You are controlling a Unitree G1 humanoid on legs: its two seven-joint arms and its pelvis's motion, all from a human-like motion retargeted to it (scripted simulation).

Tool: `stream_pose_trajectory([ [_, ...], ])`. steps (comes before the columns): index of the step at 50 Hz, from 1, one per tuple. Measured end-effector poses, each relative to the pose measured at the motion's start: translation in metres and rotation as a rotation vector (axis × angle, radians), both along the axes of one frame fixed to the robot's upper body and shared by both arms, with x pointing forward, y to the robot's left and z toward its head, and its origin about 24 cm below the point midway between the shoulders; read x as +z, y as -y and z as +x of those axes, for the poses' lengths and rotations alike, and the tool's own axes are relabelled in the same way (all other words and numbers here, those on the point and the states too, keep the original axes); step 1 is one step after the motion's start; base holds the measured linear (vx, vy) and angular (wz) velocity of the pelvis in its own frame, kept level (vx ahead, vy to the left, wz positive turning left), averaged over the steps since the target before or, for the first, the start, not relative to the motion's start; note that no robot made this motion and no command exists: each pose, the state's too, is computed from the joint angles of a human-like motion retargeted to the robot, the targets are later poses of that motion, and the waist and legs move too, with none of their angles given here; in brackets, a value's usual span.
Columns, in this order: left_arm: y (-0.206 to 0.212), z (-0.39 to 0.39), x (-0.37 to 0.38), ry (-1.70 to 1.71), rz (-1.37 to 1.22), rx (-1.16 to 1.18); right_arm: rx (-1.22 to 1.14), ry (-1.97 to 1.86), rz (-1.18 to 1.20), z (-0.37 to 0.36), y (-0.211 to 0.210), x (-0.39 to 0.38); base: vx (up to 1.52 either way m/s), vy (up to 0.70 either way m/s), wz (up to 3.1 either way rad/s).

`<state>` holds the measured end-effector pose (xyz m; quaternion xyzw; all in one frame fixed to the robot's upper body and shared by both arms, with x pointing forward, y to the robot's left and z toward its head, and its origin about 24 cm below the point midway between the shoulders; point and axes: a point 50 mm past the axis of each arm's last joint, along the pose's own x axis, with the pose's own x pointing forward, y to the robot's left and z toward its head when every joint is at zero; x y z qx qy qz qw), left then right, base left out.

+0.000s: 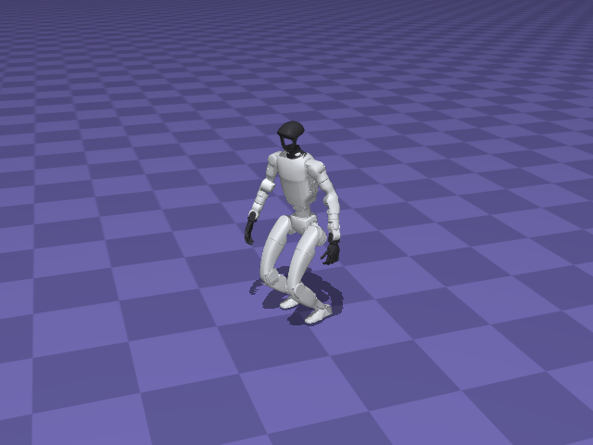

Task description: Sport exercise

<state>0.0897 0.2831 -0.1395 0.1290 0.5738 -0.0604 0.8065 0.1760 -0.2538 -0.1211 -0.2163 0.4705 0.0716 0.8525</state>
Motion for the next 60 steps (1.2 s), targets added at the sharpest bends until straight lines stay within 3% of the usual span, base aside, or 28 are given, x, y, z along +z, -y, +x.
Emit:
stream_pose_trajectory([
  [11, 0.029, 0.004, -0.006, -0.060, -0.245, -0.028, 0.028, -0.185, 0.133, -0.011, -0.003, -0.007, 0.15, 0.04, 0.74],
  [20, 0.026, 0.028, 0.003, -0.019, -0.160, -0.186, 0.046, -0.039, 0.065, 0.026, -0.002, 0.011, -0.08, 0.01, -0.06],
  [25, 0.018, 0.063, 0.014, 0.076, 0.014, -0.250, 0.052, 0.066, -0.027, 0.052, -0.019, 0.019, -0.19, -0.02, -0.15],
  [28, 0.021, 0.098, 0.025, 0.168, 0.095, -0.224, 0.029, 0.124, -0.042, 0.070, -0.036, 0.024, -0.14, -0.05, 0.03],
  [33, 0.034, 0.091, 0.017, 0.174, 0.051, -0.179, -0.018, 0.060, 0.044, 0.042, -0.047, 0.005, 0.00, -0.01, 0.12],
  [48, 0.041, 0.047, -0.005, 0.062, -0.015, -0.092, -0.130, 0.021, 0.096, 0.004, -0.036, -0.011, 0.01, 0.00, 0.21],
  [60, 0.033, 0.068, 0.007, 0.167, -0.018, 0.003, -0.203, 0.045, 0.094, 0.000, -0.028, -0.011, 0.02, 0.00, 0.03],
])
